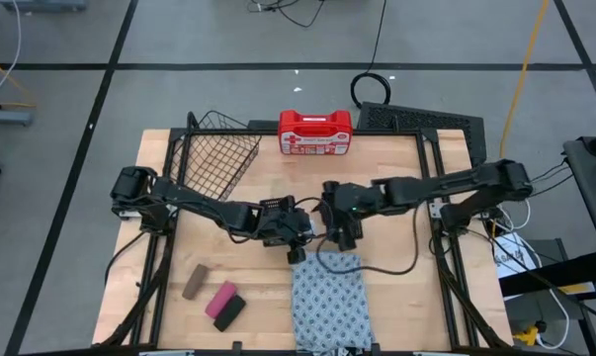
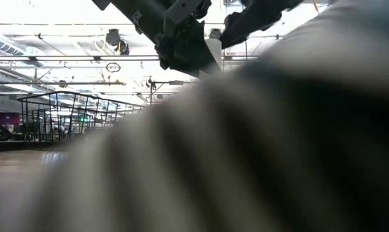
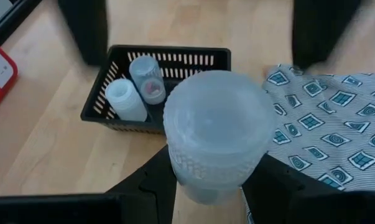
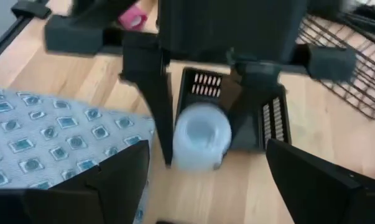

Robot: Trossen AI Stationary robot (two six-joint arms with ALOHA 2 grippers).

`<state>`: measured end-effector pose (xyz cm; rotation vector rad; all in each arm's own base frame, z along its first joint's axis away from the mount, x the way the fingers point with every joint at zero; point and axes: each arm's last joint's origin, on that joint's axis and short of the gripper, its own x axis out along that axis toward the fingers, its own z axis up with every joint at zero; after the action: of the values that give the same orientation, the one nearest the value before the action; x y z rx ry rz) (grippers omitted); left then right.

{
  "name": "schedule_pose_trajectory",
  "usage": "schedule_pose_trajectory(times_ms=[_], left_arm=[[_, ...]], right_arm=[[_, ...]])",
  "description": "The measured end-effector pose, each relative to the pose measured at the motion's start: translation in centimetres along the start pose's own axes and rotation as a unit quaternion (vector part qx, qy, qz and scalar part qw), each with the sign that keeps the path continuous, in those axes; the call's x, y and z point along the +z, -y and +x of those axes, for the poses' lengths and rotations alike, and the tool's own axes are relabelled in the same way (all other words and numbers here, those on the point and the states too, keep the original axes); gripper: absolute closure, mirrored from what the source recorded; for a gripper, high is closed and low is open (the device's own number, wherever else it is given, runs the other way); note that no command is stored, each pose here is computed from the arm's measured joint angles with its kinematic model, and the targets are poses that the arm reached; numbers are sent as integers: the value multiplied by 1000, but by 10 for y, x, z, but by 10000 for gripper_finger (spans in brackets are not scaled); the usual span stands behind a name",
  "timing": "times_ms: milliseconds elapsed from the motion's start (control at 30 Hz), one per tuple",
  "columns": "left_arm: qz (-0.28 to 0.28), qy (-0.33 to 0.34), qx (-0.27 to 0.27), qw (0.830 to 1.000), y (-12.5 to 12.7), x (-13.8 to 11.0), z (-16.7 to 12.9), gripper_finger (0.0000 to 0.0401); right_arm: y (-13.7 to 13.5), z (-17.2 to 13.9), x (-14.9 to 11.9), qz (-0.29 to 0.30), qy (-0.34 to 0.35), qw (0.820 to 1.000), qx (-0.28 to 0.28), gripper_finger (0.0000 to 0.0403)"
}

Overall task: Pick & Place Medicine items
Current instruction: Put the white pill bottle into the right black basket

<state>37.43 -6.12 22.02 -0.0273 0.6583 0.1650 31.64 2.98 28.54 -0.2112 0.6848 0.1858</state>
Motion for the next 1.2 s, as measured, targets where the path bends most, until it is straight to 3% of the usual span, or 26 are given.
schedule_pose_trajectory(times_ms=[267, 467, 1200], left_arm=[[2, -1, 1, 1000, 0, 0, 0, 249], [5, -7, 2, 1000, 0, -2, 0, 249], [6, 1, 1, 1000, 0, 0, 0, 240]], right_arm=[[-1, 22, 0, 0, 2, 1000, 13, 108], [0, 22, 0, -3, 4, 1000, 12, 128], [8, 22, -2, 7, 4, 1000, 5, 278]])
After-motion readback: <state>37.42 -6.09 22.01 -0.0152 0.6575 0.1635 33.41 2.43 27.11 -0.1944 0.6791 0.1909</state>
